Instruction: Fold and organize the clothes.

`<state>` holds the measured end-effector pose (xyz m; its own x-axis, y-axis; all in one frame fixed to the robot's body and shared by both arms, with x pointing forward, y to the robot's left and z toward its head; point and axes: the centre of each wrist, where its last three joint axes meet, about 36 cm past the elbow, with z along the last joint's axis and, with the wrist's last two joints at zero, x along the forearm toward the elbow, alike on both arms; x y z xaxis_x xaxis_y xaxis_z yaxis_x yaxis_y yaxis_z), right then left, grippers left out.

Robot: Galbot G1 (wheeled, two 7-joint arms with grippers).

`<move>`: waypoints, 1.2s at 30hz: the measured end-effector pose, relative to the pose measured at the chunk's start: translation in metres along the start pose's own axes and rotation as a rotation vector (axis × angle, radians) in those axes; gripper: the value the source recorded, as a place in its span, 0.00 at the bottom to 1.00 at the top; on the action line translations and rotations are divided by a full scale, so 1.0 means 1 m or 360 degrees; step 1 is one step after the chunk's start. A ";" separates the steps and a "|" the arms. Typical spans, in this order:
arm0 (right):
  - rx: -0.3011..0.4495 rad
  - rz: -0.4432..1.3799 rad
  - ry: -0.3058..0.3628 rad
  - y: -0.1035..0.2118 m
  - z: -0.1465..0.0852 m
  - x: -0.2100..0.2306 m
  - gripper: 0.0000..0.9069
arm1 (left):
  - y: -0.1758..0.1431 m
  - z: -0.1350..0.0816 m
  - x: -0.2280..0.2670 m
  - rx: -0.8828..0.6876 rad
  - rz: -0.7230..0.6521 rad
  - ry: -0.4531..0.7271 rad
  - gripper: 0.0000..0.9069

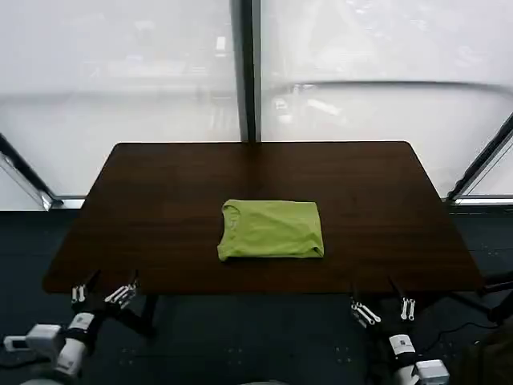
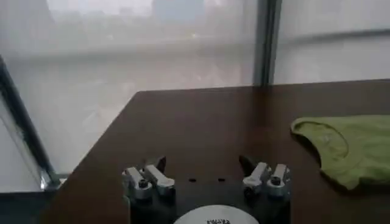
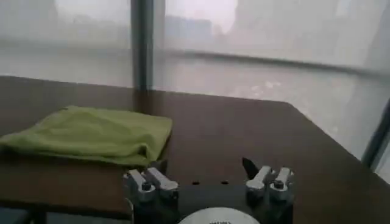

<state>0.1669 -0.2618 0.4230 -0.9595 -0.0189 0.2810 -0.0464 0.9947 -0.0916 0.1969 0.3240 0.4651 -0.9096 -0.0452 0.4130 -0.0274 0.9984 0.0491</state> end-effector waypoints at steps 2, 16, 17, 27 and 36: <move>-0.0005 0.0006 0.0004 0.000 0.001 0.001 0.97 | 0.000 0.002 0.001 -0.0001 0.0025 0.0003 0.97; -0.0018 0.0009 -0.0003 0.003 0.005 0.005 0.97 | 0.002 0.011 0.011 -0.0055 0.0181 0.0031 0.97; -0.0018 0.0011 -0.0001 0.003 0.005 0.006 0.97 | 0.001 0.012 0.012 -0.0055 0.0187 0.0038 0.97; -0.0025 0.0038 0.0001 0.003 0.004 0.006 0.97 | -0.002 0.013 0.018 -0.0071 0.0224 0.0095 0.97; -0.0033 0.0035 0.0012 0.004 0.004 0.009 0.97 | -0.002 0.012 0.018 -0.0076 0.0233 0.0102 0.97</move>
<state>0.1569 -0.2580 0.4218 -0.9582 0.0036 0.2860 -0.0196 0.9967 -0.0783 0.1752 0.3216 0.4613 -0.8740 0.0970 0.4762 0.1245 0.9919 0.0265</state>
